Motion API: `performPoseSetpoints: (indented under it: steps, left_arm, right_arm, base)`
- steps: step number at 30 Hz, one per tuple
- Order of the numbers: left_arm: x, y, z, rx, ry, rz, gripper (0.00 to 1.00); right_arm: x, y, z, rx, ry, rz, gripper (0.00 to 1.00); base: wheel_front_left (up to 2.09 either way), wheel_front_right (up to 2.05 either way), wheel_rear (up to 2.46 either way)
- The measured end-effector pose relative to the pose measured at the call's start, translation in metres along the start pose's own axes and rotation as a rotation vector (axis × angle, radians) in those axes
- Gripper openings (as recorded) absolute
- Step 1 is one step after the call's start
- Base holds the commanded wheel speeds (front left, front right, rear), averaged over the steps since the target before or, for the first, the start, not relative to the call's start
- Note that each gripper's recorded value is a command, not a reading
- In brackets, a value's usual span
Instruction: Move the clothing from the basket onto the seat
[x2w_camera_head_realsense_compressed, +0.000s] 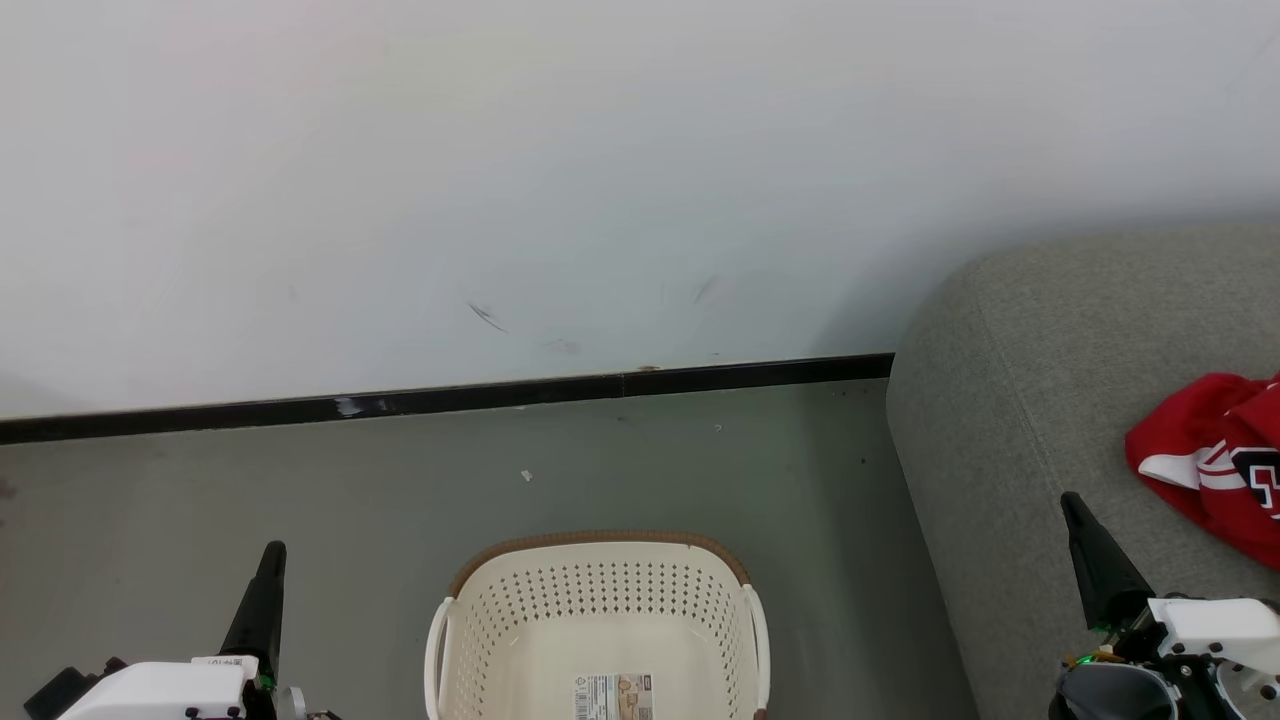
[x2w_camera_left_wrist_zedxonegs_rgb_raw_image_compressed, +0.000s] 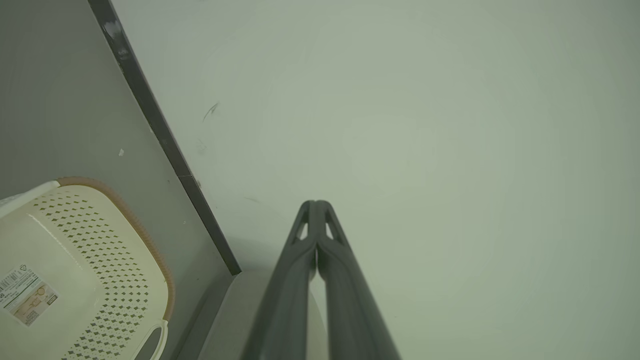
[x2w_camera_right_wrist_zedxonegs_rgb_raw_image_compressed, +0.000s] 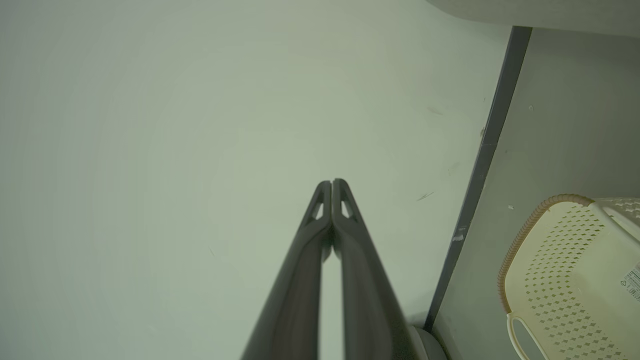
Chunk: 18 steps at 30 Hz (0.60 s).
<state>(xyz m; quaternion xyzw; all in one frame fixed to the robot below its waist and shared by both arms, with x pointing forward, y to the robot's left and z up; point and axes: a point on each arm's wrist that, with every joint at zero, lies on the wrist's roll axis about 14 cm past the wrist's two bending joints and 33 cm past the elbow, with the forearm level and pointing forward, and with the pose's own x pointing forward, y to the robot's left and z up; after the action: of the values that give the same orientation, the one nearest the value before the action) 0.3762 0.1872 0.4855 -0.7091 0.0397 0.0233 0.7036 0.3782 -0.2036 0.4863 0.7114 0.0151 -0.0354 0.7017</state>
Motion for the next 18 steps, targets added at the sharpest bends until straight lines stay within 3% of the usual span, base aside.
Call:
performPoseSetpoints:
  steps: [18]
  left_arm:
    - [0.0000, -0.0002, 0.0000, 0.000, 0.000, -0.003, 0.00]
  right_arm:
    - [0.0000, 0.0000, -0.0001, 0.000, 0.000, 0.000, 0.00]
  base:
    - [0.00, 0.00, 0.00]
